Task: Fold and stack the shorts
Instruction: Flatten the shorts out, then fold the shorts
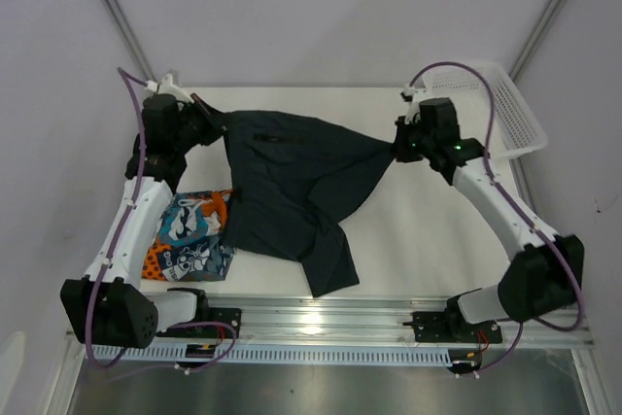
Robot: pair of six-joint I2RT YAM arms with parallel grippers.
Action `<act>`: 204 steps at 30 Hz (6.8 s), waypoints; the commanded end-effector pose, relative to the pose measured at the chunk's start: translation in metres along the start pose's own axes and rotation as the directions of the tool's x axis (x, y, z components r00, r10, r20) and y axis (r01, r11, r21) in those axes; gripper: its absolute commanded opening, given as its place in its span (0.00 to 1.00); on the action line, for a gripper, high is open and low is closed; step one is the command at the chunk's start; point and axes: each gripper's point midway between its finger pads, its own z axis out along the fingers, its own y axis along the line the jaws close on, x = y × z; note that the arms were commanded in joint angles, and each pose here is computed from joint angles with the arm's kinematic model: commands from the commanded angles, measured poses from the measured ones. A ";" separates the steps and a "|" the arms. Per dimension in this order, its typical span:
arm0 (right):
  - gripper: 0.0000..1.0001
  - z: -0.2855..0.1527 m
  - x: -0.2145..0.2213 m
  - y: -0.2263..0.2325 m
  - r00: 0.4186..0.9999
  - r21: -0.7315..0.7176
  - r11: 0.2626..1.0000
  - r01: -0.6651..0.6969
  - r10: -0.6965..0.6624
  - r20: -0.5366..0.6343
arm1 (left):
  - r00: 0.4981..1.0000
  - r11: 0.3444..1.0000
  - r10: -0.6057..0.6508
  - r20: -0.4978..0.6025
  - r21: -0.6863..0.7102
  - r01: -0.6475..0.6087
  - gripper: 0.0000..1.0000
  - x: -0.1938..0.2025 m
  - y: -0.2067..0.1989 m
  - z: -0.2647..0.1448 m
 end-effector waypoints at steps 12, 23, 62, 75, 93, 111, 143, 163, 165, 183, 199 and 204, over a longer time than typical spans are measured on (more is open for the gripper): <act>0.00 -0.194 -0.068 0.041 0.937 -0.370 0.929 -0.024 0.150 0.317 | 0.988 0.942 -0.019 0.153 0.334 -0.034 0.00 -0.096 -0.107 -0.101; 0.00 -0.363 -0.055 0.083 0.759 -0.375 0.917 0.137 0.146 0.635 | 0.927 0.858 0.061 0.371 0.455 -0.239 0.00 -0.088 -0.172 -0.240; 0.00 0.086 -0.105 -0.137 0.783 -0.015 0.812 -0.583 0.567 0.256 | 0.978 0.948 -0.169 0.122 0.290 0.128 0.26 -0.092 0.047 0.279; 0.82 0.073 -0.100 -0.092 0.875 0.053 0.887 -0.459 0.442 0.196 | 0.988 0.988 -0.047 0.149 0.152 0.024 0.99 -0.112 0.020 0.204; 0.50 0.008 0.107 0.219 0.982 -0.275 0.957 0.092 -0.132 -0.133 | 0.989 0.964 -0.126 -0.080 -0.245 0.103 0.99 0.030 0.147 0.080; 0.50 0.003 0.239 0.312 0.881 -0.255 0.890 0.378 -0.431 -0.197 | 0.984 0.968 -0.133 -0.114 -0.227 0.104 0.97 0.068 0.177 0.089; 0.61 0.043 0.147 0.277 0.909 -0.561 0.827 0.044 -0.266 -0.320 | 0.991 0.973 -0.113 -0.074 -0.210 0.095 0.73 0.055 0.183 0.102; 0.41 -0.001 0.191 0.269 0.708 -0.338 0.697 0.632 -0.697 -0.113 | 0.991 0.970 -0.110 -0.072 -0.225 0.091 0.73 0.051 0.186 0.094; 0.43 0.005 0.198 0.267 0.697 -0.327 0.694 0.641 -0.705 -0.129 | 0.991 0.970 -0.112 -0.069 -0.223 0.095 0.74 0.050 0.185 0.093; 0.53 0.040 0.220 0.266 0.677 -0.303 0.694 0.653 -0.714 -0.178 | 0.992 0.970 -0.113 -0.061 -0.223 0.097 0.75 0.047 0.185 0.086; 0.00 0.030 0.194 0.263 0.740 -0.273 0.746 0.608 -0.656 -0.147 | 0.992 0.969 -0.112 -0.060 -0.227 0.096 0.75 0.049 0.187 0.084; 0.00 0.007 0.186 0.273 0.756 -0.334 0.742 0.582 -0.644 -0.113 | 0.992 0.970 -0.114 -0.055 -0.224 0.099 0.75 0.048 0.186 0.083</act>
